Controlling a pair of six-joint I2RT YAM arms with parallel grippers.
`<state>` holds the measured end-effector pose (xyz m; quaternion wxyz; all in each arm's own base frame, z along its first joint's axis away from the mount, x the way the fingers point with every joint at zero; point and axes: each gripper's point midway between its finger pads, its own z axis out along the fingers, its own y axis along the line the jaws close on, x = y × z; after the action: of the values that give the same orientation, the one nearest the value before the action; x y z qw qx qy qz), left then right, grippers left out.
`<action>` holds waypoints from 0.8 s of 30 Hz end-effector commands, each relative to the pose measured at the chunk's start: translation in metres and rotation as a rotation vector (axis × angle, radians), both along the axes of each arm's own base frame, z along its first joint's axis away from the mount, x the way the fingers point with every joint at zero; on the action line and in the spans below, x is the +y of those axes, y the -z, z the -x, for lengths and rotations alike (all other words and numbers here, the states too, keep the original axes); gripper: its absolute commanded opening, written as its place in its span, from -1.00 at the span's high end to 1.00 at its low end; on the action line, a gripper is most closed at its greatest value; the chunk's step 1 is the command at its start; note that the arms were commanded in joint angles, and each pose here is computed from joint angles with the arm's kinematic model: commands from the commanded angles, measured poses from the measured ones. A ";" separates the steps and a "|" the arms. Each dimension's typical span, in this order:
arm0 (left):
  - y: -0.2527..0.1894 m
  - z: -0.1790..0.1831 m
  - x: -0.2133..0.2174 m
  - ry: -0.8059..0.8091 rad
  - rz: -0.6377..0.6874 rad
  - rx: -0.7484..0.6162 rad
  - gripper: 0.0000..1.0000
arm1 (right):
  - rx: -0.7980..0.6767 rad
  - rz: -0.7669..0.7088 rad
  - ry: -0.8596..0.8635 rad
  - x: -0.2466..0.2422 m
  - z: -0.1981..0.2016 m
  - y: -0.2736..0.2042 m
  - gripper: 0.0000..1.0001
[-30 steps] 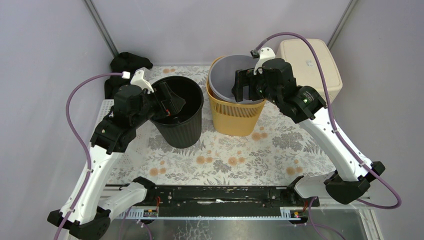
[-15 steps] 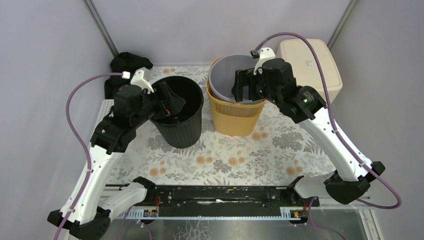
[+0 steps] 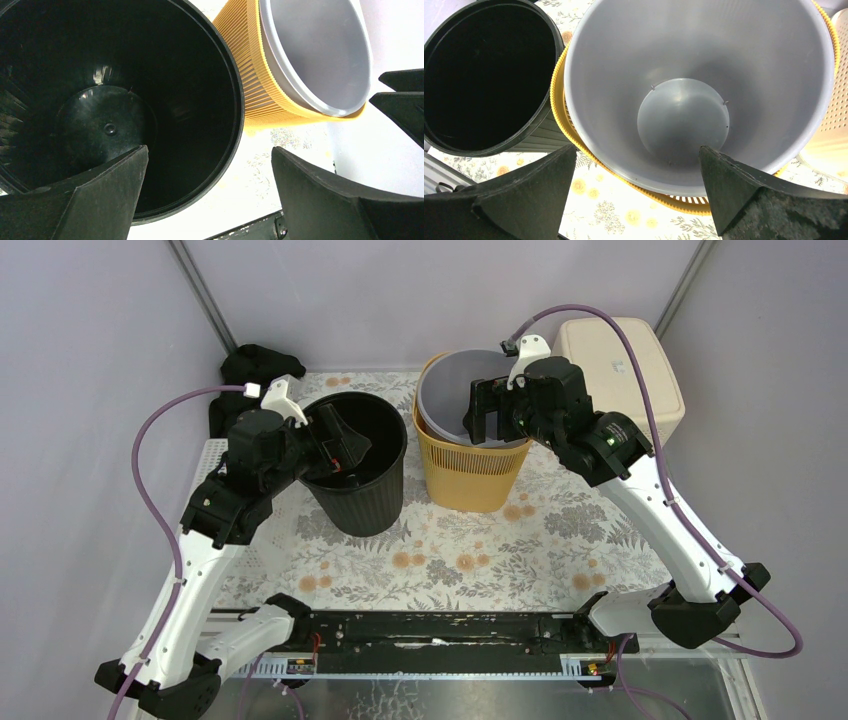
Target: Turn the large container upside down
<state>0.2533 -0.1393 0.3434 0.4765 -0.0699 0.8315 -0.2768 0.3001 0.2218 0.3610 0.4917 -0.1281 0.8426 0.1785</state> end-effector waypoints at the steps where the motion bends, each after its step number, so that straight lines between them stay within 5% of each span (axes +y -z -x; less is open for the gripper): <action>1: -0.013 -0.005 -0.001 0.002 0.018 -0.061 -1.00 | -0.051 -0.054 -0.005 0.004 -0.004 -0.022 -0.99; 24: -0.012 -0.005 -0.001 0.001 0.017 -0.057 -1.00 | -0.050 -0.052 -0.007 0.004 -0.004 -0.021 -0.99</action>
<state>0.2533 -0.1393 0.3434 0.4766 -0.0697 0.8315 -0.2767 0.3001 0.2218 0.3610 0.4918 -0.1282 0.8425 0.1788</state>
